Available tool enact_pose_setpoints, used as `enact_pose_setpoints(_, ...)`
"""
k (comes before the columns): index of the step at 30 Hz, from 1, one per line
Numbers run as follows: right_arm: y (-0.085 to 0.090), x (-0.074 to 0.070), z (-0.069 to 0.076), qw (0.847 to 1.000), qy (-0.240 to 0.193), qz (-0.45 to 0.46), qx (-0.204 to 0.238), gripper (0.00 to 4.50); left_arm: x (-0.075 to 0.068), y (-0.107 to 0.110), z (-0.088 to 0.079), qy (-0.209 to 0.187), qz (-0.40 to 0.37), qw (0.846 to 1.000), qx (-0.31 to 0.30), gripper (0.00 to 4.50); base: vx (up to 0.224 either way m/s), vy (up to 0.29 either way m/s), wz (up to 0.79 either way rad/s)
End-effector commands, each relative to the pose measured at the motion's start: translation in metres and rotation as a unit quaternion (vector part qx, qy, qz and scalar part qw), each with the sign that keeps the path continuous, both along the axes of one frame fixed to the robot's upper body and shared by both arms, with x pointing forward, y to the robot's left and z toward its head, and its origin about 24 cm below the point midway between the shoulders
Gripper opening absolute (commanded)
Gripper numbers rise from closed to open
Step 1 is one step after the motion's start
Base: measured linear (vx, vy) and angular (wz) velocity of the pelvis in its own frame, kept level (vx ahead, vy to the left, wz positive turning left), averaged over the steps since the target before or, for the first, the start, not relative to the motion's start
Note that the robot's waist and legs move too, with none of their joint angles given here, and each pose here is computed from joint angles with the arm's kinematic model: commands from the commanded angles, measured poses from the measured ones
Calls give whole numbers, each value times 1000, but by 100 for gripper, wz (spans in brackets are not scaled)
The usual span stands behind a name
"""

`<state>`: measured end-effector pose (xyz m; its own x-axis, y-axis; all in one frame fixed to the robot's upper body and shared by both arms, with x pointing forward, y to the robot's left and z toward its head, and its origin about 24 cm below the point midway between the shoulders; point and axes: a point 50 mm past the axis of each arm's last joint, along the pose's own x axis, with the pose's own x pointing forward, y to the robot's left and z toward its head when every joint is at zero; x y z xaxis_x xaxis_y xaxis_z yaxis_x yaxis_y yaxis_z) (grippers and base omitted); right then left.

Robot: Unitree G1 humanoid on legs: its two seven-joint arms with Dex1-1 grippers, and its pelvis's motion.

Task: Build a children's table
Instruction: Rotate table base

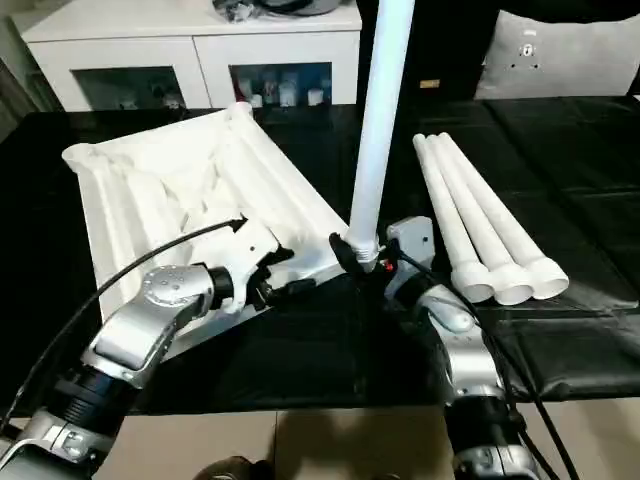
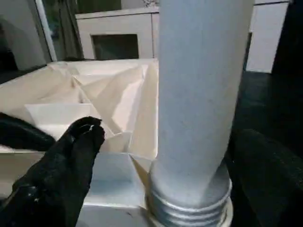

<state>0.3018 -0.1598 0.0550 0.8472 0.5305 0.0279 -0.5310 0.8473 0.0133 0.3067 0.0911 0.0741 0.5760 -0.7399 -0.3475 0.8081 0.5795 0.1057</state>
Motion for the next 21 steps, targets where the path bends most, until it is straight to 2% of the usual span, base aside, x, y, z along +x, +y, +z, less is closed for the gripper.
enact_pose_setpoints(1,-3,-2,4,1000,-4,-1,4,450,1,7,5,-5,14,1000,-7,325,0,0,0)
enact_pose_setpoints(2,-5,-4,5,1000,-4,-4,5,450,0,10,7,-6,22,1000,-13,325,0,0,0)
enact_pose_setpoints(3,-5,-4,5,1000,-4,-4,5,450,0,10,7,-6,22,1000,-13,354,0,0,0)
enact_pose_setpoints(5,-7,-8,6,1000,-4,-9,6,450,-2,13,8,-5,29,999,-21,361,0,0,0)
enact_pose_setpoints(7,-11,-18,10,1000,-1,-16,17,450,-7,18,9,-8,41,999,-28,366,0,0,0)
enact_pose_setpoints(8,-11,-19,10,1000,0,-16,18,450,-8,18,9,-8,43,999,-29,392,0,0,0)
enact_pose_setpoints(10,-11,-22,12,1000,1,-15,25,450,-10,20,9,-7,48,998,-35,402,0,0,0)
enact_pose_setpoints(11,-11,-24,13,999,2,-14,29,422,-11,22,10,-6,51,998,-38,401,0,0,0)
enact_pose_setpoints(12,-10,-28,13,999,6,-8,35,415,-14,23,11,-5,51,998,-46,374,0,0,0)
enact_pose_setpoints(15,-9,-30,11,999,16,-5,32,388,-18,26,10,0,54,997,-46,363,0,0,0)
enact_pose_setpoints(17,-9,-30,9,999,19,-4,33,372,-19,26,10,1,56,997,-47,328,0,0,0)
enact_pose_setpoints(19,-7,-31,7,999,25,-2,33,359,-20,26,10,1,58,997,-47,318,0,0,0)
enact_pose_setpoints(21,-2,-27,-4,999,38,1,31,335,-21,26,10,2,60,997,-48,307,0,0,0)
